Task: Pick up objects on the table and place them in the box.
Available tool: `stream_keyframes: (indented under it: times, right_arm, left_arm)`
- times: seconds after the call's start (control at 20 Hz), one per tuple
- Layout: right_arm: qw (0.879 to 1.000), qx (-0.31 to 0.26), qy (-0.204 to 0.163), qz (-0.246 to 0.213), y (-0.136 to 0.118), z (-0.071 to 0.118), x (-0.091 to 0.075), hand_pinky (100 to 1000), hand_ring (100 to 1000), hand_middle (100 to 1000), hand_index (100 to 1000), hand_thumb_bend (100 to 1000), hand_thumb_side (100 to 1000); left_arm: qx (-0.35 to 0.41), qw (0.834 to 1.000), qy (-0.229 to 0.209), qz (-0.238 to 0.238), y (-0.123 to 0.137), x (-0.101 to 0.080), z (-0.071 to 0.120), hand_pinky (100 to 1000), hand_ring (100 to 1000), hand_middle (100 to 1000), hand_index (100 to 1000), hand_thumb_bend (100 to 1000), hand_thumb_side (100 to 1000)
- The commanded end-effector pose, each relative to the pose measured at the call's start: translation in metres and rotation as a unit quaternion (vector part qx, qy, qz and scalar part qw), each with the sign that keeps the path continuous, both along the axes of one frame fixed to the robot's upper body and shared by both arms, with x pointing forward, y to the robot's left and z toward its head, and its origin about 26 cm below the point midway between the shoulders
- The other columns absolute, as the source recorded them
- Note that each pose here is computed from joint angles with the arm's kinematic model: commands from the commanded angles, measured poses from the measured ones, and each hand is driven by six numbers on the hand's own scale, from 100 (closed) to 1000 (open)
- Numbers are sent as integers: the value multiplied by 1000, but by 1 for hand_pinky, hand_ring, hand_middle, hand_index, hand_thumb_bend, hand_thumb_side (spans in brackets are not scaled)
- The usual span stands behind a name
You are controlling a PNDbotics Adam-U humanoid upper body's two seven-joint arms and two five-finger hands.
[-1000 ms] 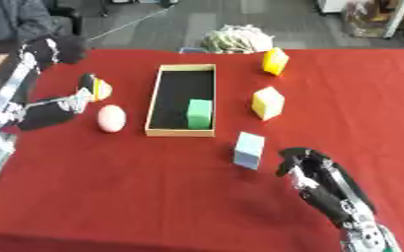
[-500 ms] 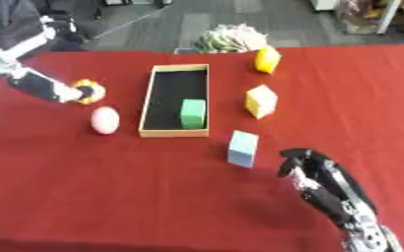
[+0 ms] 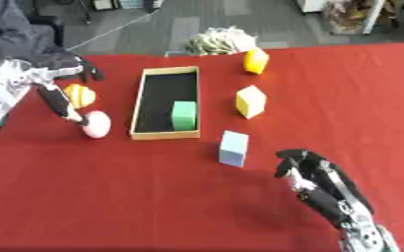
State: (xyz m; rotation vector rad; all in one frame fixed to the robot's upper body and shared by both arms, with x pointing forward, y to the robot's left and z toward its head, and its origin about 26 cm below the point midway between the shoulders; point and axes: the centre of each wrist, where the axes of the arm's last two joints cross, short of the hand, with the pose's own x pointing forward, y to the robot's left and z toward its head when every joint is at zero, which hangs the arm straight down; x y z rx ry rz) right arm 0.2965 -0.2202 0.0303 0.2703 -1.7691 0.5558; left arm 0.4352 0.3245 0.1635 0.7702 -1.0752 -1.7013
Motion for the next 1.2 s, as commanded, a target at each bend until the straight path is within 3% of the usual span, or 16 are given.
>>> stream_keyframes:
  times: [0.05, 0.45, 0.85, 1.2]
  right_arm:
    - [1000, -1, -10, 4, -1, 6, 2, 731, 577, 526, 717, 100, 419]
    - [1000, 0, -10, 5, -1, 6, 2, 731, 576, 526, 717, 100, 421]
    - [1000, -1, -10, 5, -1, 5, 2, 731, 576, 526, 716, 100, 419]
    - [1000, -2, -9, 4, -1, 5, 2, 732, 576, 526, 716, 100, 418]
  left_arm:
    - [10, 1000, -15, 5, 7, 4, 11, 838, 749, 767, 892, 677, 199]
    - [15, 999, 28, 7, 1, 9, -15, 809, 707, 723, 857, 622, 177]
    - [39, 999, -9, 22, 1, 8, -20, 582, 467, 447, 628, 502, 183]
    - [20, 999, -31, 25, 4, 7, -8, 476, 364, 325, 511, 420, 157]
